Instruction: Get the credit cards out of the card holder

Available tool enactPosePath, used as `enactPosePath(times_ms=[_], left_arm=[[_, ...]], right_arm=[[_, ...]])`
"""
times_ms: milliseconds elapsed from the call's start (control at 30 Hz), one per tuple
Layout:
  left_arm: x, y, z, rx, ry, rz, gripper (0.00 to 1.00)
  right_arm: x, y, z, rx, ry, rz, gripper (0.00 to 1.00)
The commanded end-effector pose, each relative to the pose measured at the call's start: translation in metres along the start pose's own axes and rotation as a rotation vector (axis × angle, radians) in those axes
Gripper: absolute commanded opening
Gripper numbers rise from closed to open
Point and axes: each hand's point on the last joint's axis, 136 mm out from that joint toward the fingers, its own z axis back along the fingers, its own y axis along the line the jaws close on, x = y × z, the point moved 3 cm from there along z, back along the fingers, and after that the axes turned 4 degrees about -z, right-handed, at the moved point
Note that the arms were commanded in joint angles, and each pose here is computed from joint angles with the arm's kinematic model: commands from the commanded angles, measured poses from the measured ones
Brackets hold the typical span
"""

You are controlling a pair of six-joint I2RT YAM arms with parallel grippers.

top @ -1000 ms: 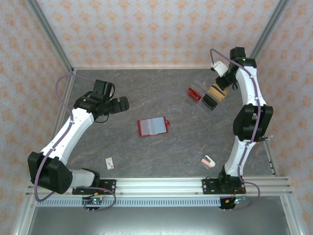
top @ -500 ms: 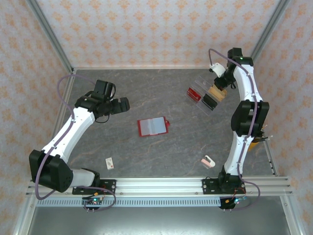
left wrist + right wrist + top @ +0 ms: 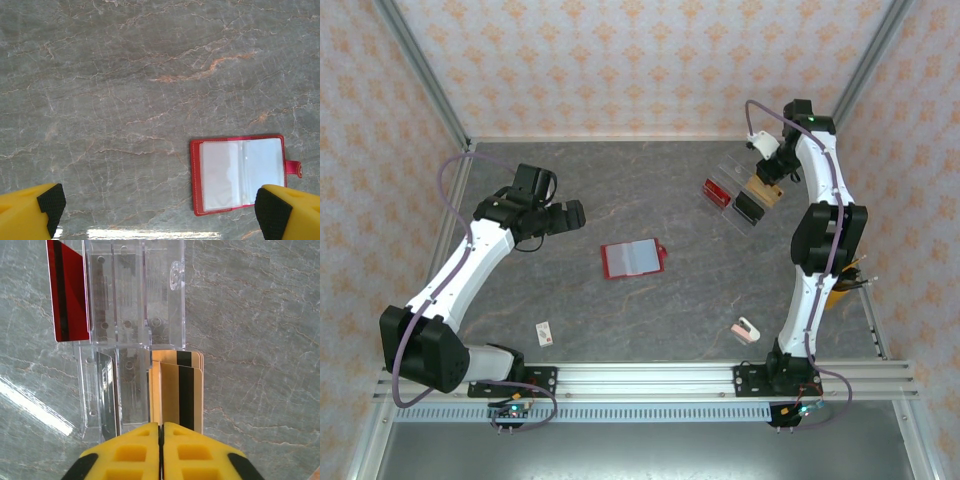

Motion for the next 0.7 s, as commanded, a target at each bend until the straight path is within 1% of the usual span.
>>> enactPosePath(times_ms=[0,100,233,367,467,633,667], left_arm=[[-0.007,0.005,-0.002,0.011,0.03,-0.016,1.0],[-0.007,0.005,-0.002,0.012,0.032,-0.014,1.0],[-0.008,0.005,-0.002,0.011,0.034,-0.014,1.0],[-0.007,0.004,-0.002,0.008,0.035,-0.013,1.0],[-0.008,0.004,-0.002,0.008,0.035,-0.014,1.0],[-0.007,0.004,-0.003,0.006,0.037,-0.014,1.0],[-0.008,0.004,-0.004,0.006,0.04,-0.013,1.0]], right_arm=[[0.006,-0.001,0.002,0.018,-0.026,-0.008,0.07],[0.007,-0.003,-0.002,0.017,-0.027,-0.014,0.03],[0.007,-0.003,-0.004,0.017,-0.024,-0.016,0.02],[0.007,-0.009,-0.003,-0.022,-0.021,-0.01,0.0],[0.006,-0.012,-0.001,-0.046,-0.011,-0.003,0.0],[0.004,-0.01,0.003,-0.045,-0.008,0.006,0.0],[0.002,-0.009,0.002,-0.042,-0.003,0.009,0.02]])
